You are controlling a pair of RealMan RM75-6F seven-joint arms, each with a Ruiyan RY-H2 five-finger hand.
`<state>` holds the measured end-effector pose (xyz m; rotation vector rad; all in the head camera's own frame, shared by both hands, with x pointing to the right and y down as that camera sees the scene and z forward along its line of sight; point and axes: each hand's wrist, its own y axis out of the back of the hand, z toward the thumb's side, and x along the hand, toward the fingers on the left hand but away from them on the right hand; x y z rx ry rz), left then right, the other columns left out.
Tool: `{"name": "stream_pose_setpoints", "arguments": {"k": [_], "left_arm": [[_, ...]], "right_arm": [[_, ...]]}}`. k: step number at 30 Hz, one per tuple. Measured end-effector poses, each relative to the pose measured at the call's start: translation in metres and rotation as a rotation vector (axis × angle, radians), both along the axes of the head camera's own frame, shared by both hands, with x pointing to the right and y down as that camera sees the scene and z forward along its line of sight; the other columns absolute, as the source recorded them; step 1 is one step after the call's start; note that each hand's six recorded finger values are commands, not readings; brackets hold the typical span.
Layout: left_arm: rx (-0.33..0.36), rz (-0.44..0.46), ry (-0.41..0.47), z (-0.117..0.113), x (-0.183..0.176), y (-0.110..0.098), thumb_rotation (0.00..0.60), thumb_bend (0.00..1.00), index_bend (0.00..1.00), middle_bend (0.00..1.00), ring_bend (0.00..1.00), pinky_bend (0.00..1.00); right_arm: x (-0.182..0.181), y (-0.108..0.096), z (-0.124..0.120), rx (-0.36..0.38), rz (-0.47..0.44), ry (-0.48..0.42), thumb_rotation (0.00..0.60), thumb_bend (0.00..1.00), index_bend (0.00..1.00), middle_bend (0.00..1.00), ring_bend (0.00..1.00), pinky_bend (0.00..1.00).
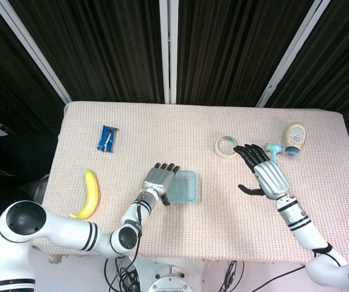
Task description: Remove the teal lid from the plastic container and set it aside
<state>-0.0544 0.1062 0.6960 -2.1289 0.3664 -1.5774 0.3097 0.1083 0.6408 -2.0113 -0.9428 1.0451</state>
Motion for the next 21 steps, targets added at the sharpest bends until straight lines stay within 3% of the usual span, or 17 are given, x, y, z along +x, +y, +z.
{"name": "stream_pose_setpoints", "arguments": {"k": [5,13,18,21], "left_arm": [[0.003,-0.032,-0.018,0.003,-0.003,-0.004,0.600,0.00,0.00,0.01,0.00,0.04],[0.004,-0.069,0.002,0.008,-0.002,-0.005,0.600,0.00,0.04,0.12,0.05,0.11],[0.024,-0.075,0.015,0.010,-0.001,-0.007,0.600,0.00,0.19,0.28,0.17,0.18],[0.031,-0.074,0.027,0.010,-0.001,-0.007,0.600,0.00,0.23,0.32,0.20,0.20]], "right_arm": [[0.001,0.000,0.000,-0.002,0.001,0.002,0.600,0.11,0.00,0.09,0.00,0.00],[-0.001,0.004,0.002,-0.009,-0.013,0.002,0.600,0.12,0.00,0.10,0.00,0.01],[-0.007,0.009,0.002,0.007,-0.044,-0.004,0.600,0.12,0.00,0.18,0.05,0.25],[-0.014,0.017,0.003,0.022,-0.084,-0.019,0.600,0.12,0.05,0.26,0.12,0.31]]}}
